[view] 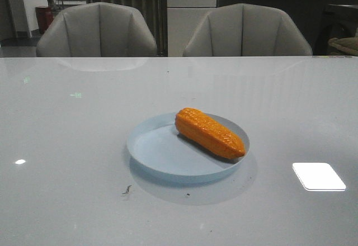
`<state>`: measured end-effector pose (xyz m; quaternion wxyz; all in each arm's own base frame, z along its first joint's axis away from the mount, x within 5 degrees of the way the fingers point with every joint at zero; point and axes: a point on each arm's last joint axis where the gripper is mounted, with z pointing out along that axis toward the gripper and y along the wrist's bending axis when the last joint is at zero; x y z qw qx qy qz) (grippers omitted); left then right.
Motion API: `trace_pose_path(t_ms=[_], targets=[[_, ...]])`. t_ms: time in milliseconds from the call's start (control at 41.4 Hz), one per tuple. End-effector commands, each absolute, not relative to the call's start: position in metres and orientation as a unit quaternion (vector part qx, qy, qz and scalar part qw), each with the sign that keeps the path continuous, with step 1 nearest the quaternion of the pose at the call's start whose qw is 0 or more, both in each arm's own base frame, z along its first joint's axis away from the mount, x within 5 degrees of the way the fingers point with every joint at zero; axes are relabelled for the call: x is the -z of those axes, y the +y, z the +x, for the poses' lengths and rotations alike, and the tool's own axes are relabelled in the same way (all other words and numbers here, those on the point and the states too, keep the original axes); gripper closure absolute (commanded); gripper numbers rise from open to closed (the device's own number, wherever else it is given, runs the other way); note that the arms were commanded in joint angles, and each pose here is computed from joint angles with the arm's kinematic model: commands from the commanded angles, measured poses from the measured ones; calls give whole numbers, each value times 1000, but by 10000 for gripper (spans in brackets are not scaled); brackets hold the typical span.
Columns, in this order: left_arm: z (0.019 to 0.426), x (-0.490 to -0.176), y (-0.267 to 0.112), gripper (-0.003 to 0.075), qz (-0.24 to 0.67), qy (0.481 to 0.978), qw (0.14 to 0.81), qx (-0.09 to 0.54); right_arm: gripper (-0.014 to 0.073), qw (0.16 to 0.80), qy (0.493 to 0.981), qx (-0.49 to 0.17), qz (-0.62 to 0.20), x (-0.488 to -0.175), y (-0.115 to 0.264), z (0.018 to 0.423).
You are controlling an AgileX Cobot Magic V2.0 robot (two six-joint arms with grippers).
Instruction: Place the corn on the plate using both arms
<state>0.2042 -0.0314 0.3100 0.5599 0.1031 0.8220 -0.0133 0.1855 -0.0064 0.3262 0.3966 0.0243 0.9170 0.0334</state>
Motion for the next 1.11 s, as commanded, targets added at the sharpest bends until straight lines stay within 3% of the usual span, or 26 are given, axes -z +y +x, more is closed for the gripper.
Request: trace_pose_path(t_ms=[0,169,459,773,966,1087], targets=[[187,-342,-23,627,91,774,627,-1,-20,440,897,-31,27,-341,-7,186],[153,-345,-7,627,62,753,655,-25,-20,440,897,-31,27,-341,-7,186],[99,-296,-4,627,57,738,671,-27,-20,440,897,-31,27,-341,-7,186],[56,-247,-3,627,52,638,768,-22,-20,440,897,-31,27,-341,-7,186],[55,-207,-2,627,12,642,766,18,-20,441,897,-31,27,-341,-7,186],[56,-202,-3,627,14,671,741,20,-20,440,897,-32,27,-341,-7,186]])
